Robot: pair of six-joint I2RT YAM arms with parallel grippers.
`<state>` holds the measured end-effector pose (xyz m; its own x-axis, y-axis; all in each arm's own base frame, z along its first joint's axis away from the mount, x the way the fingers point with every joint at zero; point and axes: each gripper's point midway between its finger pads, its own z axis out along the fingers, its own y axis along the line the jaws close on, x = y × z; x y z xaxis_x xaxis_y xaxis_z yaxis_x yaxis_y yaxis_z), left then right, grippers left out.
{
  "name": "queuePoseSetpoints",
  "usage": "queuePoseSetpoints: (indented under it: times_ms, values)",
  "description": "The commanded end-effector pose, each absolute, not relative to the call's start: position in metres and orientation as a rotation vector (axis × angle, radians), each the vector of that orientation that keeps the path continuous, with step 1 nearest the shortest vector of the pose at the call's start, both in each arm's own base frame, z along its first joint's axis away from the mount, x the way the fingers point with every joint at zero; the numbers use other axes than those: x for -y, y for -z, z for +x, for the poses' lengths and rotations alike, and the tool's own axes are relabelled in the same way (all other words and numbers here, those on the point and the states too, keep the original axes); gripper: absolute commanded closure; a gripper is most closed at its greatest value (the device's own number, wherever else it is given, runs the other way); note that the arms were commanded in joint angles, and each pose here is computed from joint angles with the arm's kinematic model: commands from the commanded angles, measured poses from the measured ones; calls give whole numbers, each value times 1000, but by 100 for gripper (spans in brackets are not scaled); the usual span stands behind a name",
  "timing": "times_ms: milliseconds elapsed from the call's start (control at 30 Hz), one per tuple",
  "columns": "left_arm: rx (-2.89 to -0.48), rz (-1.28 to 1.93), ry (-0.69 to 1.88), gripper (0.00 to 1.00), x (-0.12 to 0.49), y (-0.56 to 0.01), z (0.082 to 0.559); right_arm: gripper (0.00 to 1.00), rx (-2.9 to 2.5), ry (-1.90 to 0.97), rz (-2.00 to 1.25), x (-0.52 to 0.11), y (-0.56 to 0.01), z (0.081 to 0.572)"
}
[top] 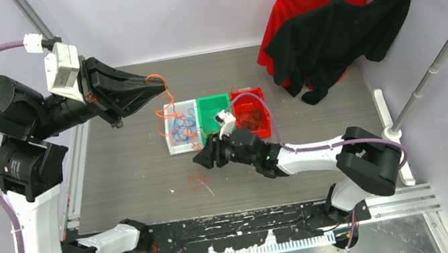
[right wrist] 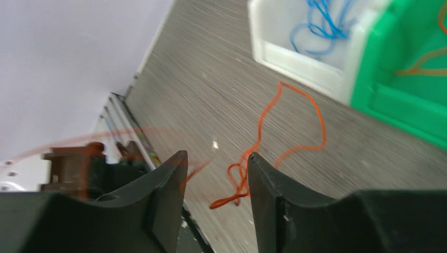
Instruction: Untangle the cables
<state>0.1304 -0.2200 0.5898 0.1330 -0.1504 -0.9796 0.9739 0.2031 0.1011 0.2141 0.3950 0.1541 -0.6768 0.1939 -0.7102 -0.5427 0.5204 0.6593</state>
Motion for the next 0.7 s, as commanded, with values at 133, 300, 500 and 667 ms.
queuePoseSetpoints:
  times_ms: [133,300,500,667]
  values:
    - [-1042,1008,990,100,220,-590,140,46,-2010,-1087,-207,-352,-136,211]
    - [-1022,993,964,100,221,-596,146,42,-2044,-1037,-197,-334,-122,204]
    - [-1113,998,986,100,228,-565,164,22,-1965,-1024,-171,-321,-165,208]
    - [-1190,987,1005,100,236,-536,183,14,-1882,-912,-67,-288,-203,227]
